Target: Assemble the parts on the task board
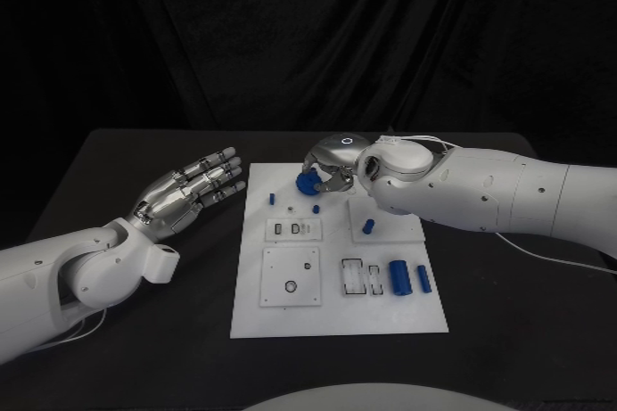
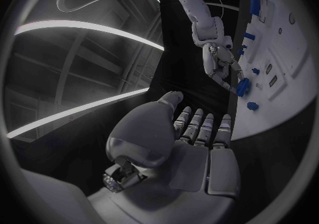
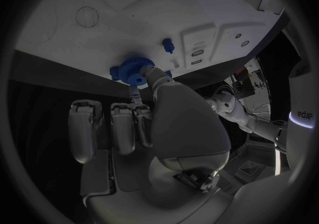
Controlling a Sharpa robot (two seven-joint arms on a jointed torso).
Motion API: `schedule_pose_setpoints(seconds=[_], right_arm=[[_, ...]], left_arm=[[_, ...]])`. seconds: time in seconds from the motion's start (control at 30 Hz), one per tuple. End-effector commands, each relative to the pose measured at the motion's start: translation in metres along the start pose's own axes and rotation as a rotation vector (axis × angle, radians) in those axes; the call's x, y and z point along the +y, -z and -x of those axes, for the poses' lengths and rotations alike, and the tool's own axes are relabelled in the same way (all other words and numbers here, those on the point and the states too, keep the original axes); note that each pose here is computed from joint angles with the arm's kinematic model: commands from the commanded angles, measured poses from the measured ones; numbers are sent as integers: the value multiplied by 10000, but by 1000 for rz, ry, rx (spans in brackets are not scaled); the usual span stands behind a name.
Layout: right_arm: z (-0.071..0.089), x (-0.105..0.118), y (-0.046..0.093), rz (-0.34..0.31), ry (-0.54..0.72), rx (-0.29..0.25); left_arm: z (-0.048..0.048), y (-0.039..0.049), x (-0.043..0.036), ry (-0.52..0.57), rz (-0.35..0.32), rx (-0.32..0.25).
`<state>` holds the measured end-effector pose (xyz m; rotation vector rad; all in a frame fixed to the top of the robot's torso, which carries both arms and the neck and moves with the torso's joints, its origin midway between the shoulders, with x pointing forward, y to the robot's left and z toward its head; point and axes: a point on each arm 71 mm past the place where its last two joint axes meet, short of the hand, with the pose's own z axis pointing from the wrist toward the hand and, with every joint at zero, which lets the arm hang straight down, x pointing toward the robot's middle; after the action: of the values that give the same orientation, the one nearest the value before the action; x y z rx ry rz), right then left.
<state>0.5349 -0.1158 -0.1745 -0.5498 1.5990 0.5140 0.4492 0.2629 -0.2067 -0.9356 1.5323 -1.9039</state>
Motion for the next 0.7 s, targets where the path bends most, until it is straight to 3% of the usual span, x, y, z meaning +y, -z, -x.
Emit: schedule_pose_setpoints(seconds=[0.03, 0.7], right_arm=[[-64, -1, -9, 0, 8, 37], [-65, 10, -31, 1, 8, 28]], left_arm=[[-28, -11, 0, 12, -9, 17], [-30, -13, 9, 14, -1, 21]])
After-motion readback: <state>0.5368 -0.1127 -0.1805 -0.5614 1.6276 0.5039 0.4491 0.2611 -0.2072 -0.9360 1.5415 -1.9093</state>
